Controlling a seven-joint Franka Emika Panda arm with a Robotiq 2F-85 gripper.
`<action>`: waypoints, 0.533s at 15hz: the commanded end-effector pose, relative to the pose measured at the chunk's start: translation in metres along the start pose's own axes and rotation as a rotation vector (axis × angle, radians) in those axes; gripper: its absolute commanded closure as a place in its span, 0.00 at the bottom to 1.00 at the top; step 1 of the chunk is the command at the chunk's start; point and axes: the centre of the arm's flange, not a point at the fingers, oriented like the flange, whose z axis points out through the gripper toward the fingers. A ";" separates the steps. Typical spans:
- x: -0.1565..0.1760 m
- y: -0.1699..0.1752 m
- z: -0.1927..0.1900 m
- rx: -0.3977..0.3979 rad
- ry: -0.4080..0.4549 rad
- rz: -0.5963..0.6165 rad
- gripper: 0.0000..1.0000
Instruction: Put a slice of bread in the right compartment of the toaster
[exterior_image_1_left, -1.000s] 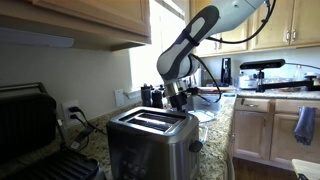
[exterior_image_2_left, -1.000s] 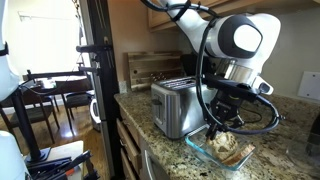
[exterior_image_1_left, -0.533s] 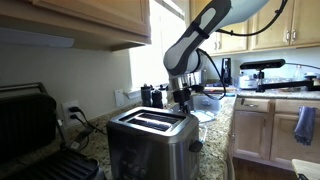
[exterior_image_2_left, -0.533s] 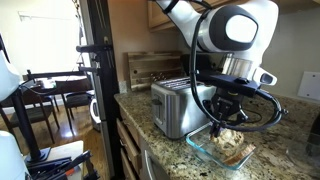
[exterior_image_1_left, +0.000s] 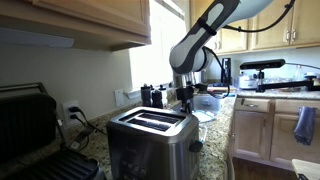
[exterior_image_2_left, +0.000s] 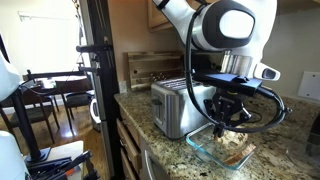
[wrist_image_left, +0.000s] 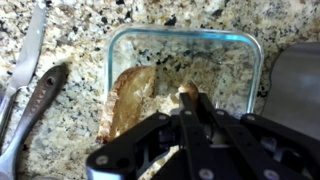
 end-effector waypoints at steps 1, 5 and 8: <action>-0.022 -0.005 -0.006 -0.035 0.035 0.023 0.95; -0.023 -0.005 -0.008 -0.045 0.040 0.027 0.95; -0.026 -0.007 -0.011 -0.054 0.046 0.032 0.95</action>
